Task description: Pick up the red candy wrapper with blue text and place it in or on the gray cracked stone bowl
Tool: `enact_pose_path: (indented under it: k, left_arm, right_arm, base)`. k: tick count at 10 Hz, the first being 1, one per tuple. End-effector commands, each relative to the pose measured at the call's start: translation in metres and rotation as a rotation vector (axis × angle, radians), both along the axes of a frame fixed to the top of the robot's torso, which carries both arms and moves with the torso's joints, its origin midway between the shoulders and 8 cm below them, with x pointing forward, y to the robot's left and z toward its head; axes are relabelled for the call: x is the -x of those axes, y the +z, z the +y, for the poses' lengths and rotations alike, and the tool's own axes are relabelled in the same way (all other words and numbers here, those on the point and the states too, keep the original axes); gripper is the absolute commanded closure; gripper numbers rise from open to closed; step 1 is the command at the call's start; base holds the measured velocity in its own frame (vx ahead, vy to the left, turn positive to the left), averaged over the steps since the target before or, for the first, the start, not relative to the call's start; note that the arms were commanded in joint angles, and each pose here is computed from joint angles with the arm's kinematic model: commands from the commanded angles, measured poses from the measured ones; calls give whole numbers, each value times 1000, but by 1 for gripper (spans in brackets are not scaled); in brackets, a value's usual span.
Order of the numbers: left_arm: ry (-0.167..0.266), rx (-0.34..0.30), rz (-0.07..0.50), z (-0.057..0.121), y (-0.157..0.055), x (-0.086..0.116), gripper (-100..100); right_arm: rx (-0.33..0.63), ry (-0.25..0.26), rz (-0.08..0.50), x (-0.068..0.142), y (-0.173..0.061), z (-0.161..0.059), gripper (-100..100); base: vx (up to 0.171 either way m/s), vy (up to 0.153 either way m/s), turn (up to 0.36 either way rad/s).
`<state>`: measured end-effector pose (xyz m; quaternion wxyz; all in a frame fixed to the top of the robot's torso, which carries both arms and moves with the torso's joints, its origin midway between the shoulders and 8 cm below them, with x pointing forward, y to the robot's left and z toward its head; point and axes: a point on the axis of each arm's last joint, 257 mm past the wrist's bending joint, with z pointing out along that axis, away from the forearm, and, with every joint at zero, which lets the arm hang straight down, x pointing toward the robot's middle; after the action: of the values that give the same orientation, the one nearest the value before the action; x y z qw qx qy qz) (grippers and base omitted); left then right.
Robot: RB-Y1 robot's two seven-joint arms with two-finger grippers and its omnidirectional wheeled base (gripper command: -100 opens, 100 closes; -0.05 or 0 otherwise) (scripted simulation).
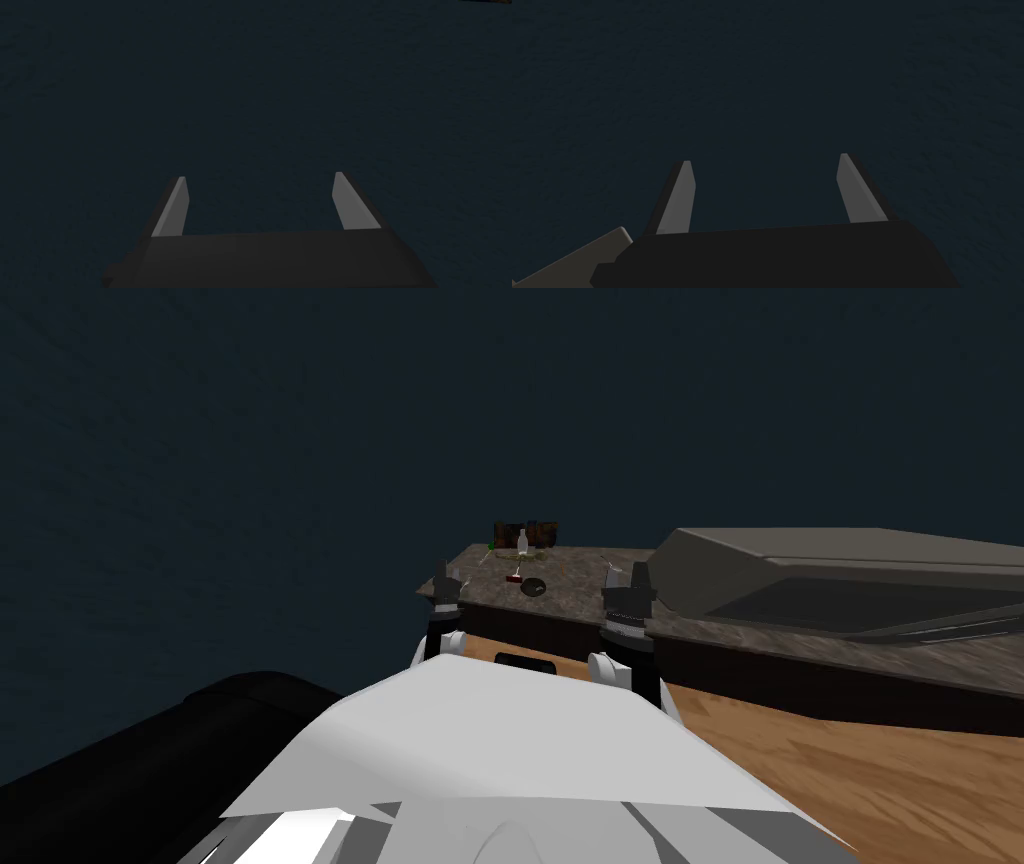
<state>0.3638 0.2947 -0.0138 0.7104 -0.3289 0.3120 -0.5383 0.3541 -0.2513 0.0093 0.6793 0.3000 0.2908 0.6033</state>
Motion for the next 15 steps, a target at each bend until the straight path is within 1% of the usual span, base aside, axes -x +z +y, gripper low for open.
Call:
enact_pose_path:
  k: [1, 4, 5, 7, 8, 9, 10, 11, 12, 13, 14, 15]
  left_arm:
    - [-25, -18, 40, -3, -9, -12, -100]
    - [-67, -47, 136, -6, -35, -38, -100]
    - [-66, -46, 141, -6, -36, -38, -100]
    - [-92, -72, 222, -5, -58, -60, -100]
    - [-90, -69, 235, -4, -61, -61, -100]
    - [-100, -84, 282, -2, -74, -73, -100]
    - [-99, -82, 289, -2, -76, -74, -100]
    - [-105, -96, 343, 2, -89, -86, -100]
    - [-110, -100, 377, 5, -97, -97, -100]
    - [-105, -109, 410, 9, -108, -99, -100]
    - [-106, -123, 451, 15, -118, -110, -100]
    - [-101, -122, 477, 18, -126, -111, -100]
  right_arm:
    - [0, 0, 0, 0, 0, 0, 0]
    - [0, 0, 0, 0, 0, 0, 0]
    - [0, 0, 0, 0, 0, 0, 0]
    - [0, 0, 0, 0, 0, 0, 0]
    - [0, 0, 0, 0, 0, 0, 0]
    - [0, 0, 0, 0, 0, 0, 0]
    - [0, 0, 0, 0, 0, 0, 0]
    - [0, 0, 0, 0, 0, 0, 0]
    - [0, 0, 0, 0, 0, 0, 0]
    - [0, 0, 0, 0, 0, 0, 0]
    - [0, 0, 0, 0, 0, 0, 0]
    - [0, 0, 0, 0, 0, 0, 0]
  base:
    - [-34, 6, -157]
    - [-80, 14, -206]
    - [-60, 9, -49]
    - [-73, 2, -217]
    - [-53, 14, -96]
    - [-41, -1, -168]
    - [-35, 0, -105]
    - [-43, -10, -211]
    - [-80, -5, -377]
    - [-57, 10, -97]
    - [-41, -1, -191]
    - [-30, -2, -119]
